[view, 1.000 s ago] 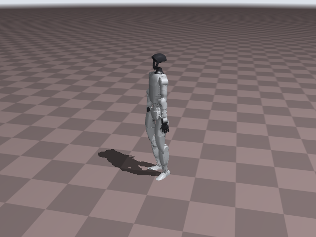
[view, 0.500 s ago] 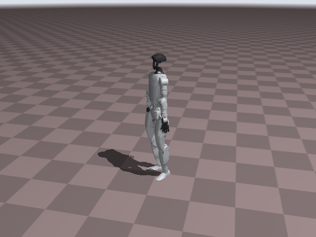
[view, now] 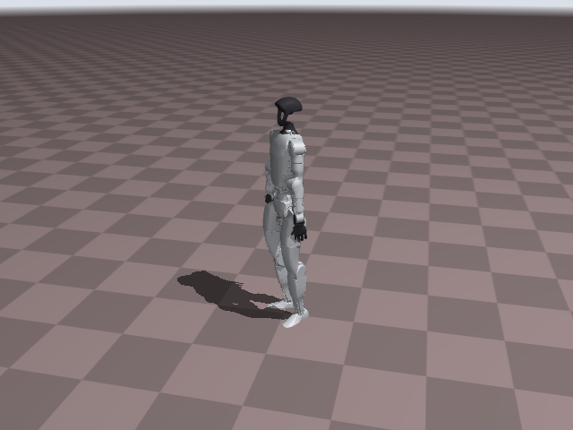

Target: Upper body actions

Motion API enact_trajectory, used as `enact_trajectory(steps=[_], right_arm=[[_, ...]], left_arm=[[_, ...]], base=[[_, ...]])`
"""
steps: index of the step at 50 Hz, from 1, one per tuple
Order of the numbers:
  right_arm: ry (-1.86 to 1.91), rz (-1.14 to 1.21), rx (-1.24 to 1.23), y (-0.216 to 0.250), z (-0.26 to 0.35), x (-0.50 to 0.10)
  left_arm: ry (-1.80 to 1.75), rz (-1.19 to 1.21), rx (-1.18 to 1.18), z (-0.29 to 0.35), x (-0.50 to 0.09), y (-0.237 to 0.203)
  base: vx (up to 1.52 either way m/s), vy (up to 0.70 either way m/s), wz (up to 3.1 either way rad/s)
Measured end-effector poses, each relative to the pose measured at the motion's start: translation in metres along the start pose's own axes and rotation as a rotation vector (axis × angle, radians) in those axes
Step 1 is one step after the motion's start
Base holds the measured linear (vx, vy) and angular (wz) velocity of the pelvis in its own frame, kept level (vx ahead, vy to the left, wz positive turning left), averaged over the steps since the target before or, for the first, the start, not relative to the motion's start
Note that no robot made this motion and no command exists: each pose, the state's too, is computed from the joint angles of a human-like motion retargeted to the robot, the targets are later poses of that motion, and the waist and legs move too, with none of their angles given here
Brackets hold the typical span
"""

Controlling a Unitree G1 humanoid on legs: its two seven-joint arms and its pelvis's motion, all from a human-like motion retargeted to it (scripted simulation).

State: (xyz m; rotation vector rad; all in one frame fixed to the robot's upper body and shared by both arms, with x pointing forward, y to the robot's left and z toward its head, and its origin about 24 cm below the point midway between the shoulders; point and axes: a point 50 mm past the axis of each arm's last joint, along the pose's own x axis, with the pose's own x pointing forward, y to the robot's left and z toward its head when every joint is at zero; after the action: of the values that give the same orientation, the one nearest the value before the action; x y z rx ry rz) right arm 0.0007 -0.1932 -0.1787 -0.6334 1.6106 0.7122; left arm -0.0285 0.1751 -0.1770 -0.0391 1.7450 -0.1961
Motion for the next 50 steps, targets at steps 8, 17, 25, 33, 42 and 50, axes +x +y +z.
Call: enact_trajectory(steps=[8,17,25,33,42,50], right_arm=[[-0.002,-0.001,-0.003,-0.0009,0.0007,-0.0002],[-0.004,-0.008,-0.008,-0.0031,0.0012,-0.0006],[-0.002,-0.006,-0.011,-0.0024,0.0008,-0.0005],[-0.002,-0.003,-0.015,-0.0016,0.0009,-0.0003],[-0.002,-0.006,-0.021,-0.0021,0.0009,-0.0004],[0.000,-0.002,-0.017,-0.0012,0.0006,-0.0003]], left_arm=[[0.004,0.000,0.007,-0.0005,-0.0002,0.0006],[0.004,0.001,0.012,0.0000,-0.0003,0.0010],[0.003,0.001,0.010,0.0002,-0.0004,0.0012],[0.003,0.002,0.012,0.0003,-0.0004,0.0011],[0.004,0.001,0.014,0.0002,-0.0004,0.0010],[0.005,0.000,0.012,0.0001,-0.0003,0.0007]], base=[[0.00,0.00,0.00],[0.00,0.00,0.00],[0.00,0.00,0.00],[0.00,0.00,0.00],[0.00,0.00,0.00],[0.00,0.00,0.00]])
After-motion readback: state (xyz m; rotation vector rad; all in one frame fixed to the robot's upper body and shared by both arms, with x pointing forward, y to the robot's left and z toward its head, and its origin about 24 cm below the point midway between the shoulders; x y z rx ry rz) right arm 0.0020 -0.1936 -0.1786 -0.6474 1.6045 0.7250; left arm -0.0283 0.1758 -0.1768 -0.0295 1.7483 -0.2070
